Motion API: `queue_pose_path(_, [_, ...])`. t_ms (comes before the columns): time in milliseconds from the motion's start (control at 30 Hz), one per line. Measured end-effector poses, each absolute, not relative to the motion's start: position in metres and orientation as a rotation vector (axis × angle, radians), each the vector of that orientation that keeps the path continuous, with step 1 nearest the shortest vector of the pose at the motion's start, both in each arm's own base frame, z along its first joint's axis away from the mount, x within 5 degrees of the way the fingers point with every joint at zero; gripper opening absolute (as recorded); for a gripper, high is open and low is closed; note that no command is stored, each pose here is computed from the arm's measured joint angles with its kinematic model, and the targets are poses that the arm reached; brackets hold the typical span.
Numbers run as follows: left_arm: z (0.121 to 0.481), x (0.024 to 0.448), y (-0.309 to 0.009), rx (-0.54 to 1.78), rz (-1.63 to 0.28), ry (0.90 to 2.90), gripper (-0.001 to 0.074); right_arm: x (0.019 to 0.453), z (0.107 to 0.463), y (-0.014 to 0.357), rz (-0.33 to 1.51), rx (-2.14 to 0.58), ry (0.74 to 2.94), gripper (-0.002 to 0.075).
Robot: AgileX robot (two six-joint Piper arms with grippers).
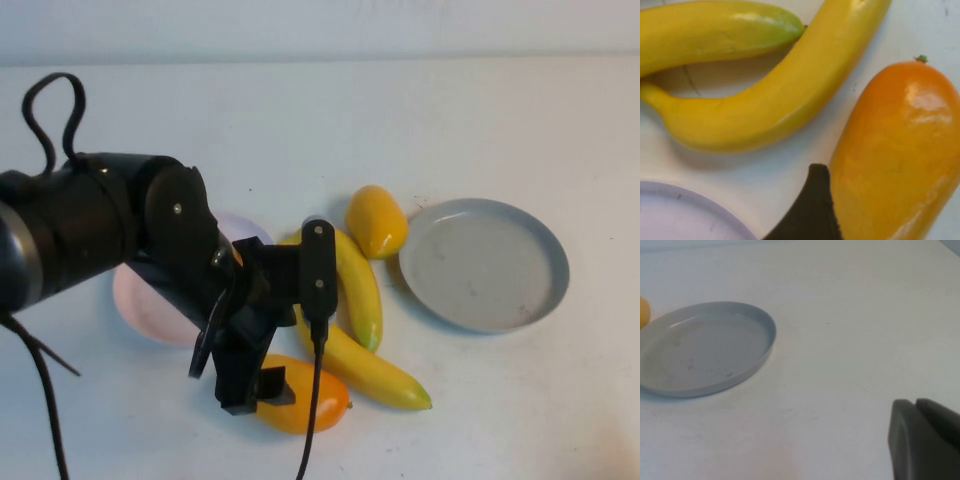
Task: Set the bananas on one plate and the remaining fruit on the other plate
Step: Put one type of fruit in the left plate
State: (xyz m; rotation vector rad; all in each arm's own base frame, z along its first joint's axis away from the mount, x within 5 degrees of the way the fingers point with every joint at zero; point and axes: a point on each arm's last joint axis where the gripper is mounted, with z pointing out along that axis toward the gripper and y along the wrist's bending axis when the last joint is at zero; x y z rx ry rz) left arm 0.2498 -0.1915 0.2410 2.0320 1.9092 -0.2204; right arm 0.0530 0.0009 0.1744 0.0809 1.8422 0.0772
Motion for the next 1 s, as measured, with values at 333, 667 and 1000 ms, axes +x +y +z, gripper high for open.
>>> queue_pose_path(333, [0.222, 0.262, -0.196, 2.132, -0.141, 1.804, 0.0668, 0.053, 0.174, 0.001, 0.077, 0.081, 1.842, -0.0017])
queue_pose_path(667, [0.196, 0.27, -0.201, 2.268, -0.143, 1.729, 0.0668, 0.053, 0.174, 0.001, 0.077, 0.081, 1.842, -0.0017])
queue_pose_path(1000, [0.184, 0.274, -0.203, 2.284, -0.15, 1.741, 0.0653, 0.053, 0.174, 0.001, 0.077, 0.081, 1.842, -0.0017])
